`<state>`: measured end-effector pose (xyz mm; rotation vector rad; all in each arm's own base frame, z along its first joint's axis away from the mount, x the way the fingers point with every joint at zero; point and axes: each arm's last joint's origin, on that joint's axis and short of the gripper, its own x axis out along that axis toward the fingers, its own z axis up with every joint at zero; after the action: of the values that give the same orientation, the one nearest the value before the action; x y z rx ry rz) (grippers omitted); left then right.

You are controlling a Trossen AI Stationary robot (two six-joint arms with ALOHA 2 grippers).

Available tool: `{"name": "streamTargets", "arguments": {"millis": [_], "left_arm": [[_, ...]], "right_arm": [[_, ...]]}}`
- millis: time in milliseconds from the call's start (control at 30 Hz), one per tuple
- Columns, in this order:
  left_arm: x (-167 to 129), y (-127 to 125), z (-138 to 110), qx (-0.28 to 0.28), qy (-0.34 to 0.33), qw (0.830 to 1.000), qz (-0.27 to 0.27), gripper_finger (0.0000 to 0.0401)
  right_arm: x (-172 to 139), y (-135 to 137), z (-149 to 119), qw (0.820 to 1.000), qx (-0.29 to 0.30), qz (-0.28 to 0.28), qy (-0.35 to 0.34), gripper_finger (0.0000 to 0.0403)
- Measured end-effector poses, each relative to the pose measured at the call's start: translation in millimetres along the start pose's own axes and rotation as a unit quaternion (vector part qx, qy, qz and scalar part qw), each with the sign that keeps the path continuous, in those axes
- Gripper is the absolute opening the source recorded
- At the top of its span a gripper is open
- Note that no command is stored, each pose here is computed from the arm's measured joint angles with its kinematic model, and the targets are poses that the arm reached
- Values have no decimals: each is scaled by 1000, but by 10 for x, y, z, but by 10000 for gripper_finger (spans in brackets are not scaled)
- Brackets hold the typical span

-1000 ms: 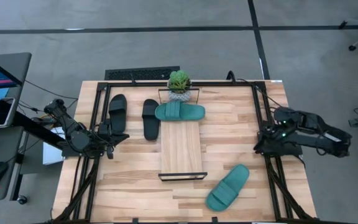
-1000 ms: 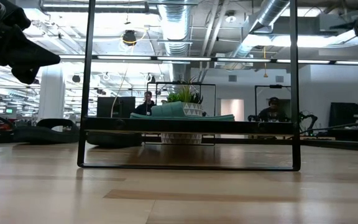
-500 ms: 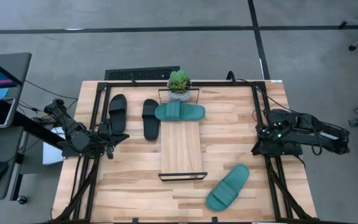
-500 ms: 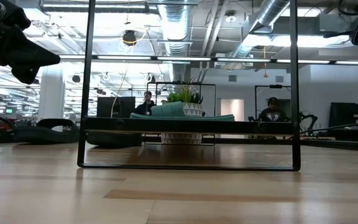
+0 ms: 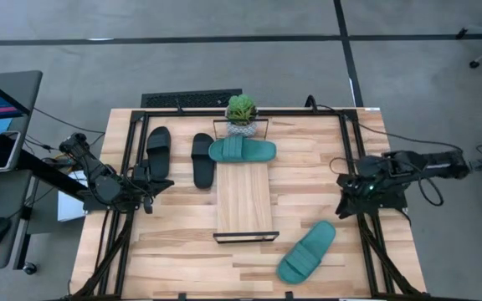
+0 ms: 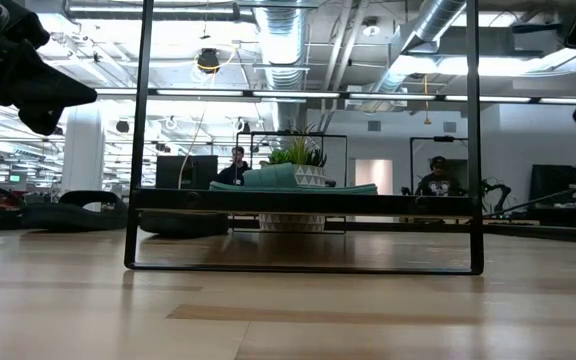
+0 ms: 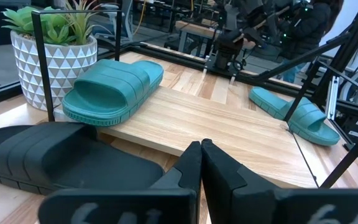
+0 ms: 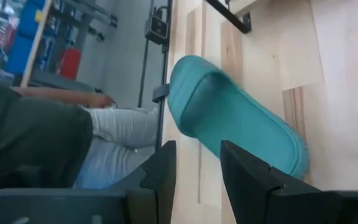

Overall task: Pick and place slides into the shelf
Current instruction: Put the green slide on the shelf

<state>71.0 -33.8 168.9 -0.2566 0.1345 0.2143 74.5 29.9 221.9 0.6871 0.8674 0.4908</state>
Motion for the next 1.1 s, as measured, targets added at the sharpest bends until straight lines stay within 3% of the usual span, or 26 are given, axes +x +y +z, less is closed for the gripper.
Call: {"name": "streamTargets", "arguments": {"millis": [267,667,800,1100], "left_arm": [[0,0,0,0,0,1000,0,0],[0,0,0,0,0,1000,0,0],[0,0,0,0,0,1000,0,0],[0,0,0,0,0,1000,0,0]], "right_arm": [[180,112,57,1000,4,-12,8,116],[426,266,118,995,87,-39,-42,116],[545,319,121,993,76,-57,-63,116],[819,472,-4,993,-27,-87,-77,116]]}}
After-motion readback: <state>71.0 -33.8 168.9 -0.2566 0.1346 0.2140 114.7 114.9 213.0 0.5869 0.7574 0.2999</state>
